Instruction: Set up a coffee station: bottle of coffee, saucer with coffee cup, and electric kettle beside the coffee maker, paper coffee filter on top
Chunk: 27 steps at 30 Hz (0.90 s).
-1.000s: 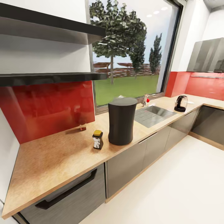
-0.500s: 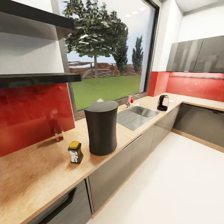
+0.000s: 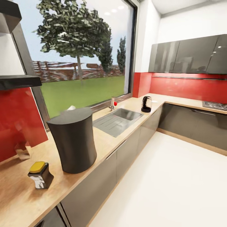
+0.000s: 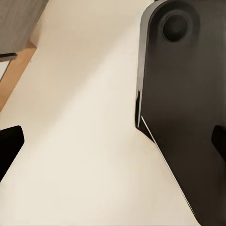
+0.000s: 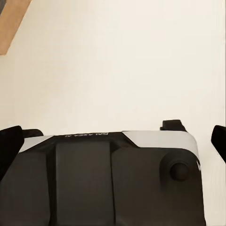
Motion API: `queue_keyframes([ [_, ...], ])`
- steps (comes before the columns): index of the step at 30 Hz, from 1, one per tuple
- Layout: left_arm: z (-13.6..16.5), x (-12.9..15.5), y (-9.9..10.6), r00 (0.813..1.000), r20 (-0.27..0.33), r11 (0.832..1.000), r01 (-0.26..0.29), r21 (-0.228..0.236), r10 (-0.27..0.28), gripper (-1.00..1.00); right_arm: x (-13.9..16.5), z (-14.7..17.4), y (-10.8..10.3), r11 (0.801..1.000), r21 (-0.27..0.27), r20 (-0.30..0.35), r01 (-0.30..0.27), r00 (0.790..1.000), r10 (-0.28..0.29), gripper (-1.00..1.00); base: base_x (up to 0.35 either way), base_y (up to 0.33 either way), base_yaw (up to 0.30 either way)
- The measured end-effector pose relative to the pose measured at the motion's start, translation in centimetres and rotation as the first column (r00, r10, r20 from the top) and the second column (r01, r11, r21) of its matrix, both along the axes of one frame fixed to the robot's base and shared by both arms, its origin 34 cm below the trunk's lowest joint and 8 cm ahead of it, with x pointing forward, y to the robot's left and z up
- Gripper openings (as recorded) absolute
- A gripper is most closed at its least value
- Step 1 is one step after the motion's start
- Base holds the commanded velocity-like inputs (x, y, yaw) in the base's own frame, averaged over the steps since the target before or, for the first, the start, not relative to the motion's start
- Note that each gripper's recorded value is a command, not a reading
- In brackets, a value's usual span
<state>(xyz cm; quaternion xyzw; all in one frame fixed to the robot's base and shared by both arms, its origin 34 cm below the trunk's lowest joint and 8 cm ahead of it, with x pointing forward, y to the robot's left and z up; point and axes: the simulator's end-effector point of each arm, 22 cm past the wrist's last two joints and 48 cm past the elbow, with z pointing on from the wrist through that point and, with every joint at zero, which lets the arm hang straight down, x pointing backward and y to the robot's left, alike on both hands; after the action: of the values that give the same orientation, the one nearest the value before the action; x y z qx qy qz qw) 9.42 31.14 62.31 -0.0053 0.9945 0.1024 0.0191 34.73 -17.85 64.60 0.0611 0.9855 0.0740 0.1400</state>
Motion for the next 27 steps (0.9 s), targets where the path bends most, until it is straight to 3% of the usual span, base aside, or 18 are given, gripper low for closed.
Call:
queue_keyframes([
  [27, 0.03, 0.04, 0.42, 1.0, 0.002, 1.0, 0.001, 0.005, -0.001, 1.0, -0.02, 0.0, -0.01, 1.0, 0.0, -0.001, 0.0, 1.0, 0.0, 1.0, 0.267, -0.232, -0.3],
])
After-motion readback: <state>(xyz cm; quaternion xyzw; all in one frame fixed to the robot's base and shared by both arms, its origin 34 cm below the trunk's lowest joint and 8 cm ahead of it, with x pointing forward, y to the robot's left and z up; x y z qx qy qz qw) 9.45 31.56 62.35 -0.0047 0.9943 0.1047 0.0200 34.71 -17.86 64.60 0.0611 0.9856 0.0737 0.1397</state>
